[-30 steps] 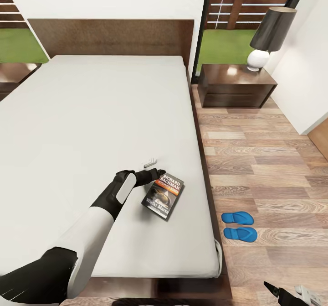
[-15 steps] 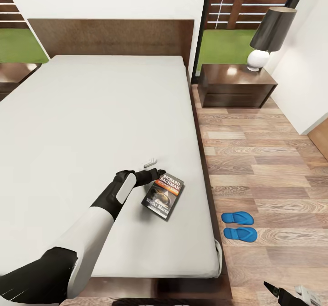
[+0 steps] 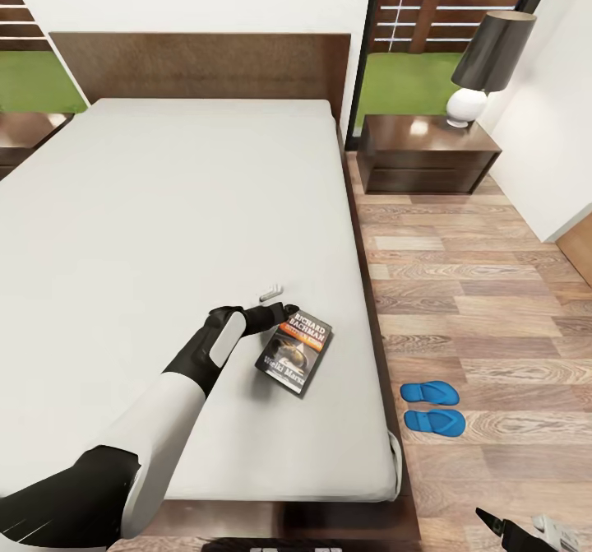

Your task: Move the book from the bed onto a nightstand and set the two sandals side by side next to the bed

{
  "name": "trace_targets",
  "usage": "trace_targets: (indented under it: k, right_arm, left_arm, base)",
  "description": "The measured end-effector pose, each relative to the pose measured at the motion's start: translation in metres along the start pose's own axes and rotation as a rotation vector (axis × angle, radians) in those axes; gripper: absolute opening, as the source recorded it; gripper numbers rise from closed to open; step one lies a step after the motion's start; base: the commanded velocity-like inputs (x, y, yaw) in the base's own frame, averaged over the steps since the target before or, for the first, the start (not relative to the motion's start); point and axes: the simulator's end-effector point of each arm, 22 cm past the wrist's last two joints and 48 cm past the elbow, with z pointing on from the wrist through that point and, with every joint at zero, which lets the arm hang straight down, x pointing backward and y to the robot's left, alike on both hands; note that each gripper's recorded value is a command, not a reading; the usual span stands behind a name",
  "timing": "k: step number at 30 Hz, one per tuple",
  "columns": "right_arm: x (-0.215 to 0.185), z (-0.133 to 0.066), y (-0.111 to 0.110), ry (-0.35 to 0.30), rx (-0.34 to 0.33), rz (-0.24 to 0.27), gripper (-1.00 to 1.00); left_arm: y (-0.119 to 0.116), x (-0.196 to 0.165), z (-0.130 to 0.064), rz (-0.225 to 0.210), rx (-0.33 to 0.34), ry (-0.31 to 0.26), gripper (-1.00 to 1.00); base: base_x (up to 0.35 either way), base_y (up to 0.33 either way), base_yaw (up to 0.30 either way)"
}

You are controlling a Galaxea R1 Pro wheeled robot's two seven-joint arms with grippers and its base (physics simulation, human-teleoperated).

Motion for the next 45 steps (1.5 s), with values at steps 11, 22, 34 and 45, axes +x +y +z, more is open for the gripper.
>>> trace_targets:
  k: [11,22,34,45]
  right_arm:
    - [-0.0019,-0.0072,0.0019,0.001,0.001,0.000,1.00]
    - [-0.0020,-0.0071,0.0021,0.001,0.000,-0.001,1.00]
    - [-0.0011,-0.0073,0.0019,0.005,0.001,0.002,1.00]
    - [-0.0022,-0.0076,0.0028,0.003,-0.001,0.002,1.00]
  left_arm:
    - [-0.0025,0.0006,-0.0040,-0.006,-0.003,0.010,1.00]
    - [-0.0025,0.0006,-0.0040,-0.007,-0.002,0.010,1.00]
    - [-0.0026,0.0004,-0.0041,-0.006,-0.003,0.009,1.00]
    - [-0.0040,-0.0011,-0.0055,-0.004,-0.001,0.006,1.00]
  base:
    - [0.000,0.000,0.000]
    - [0.000,0.000,0.000]
    - [0.000,0.000,-0.018]
    - [0.000,0.000,-0.085]
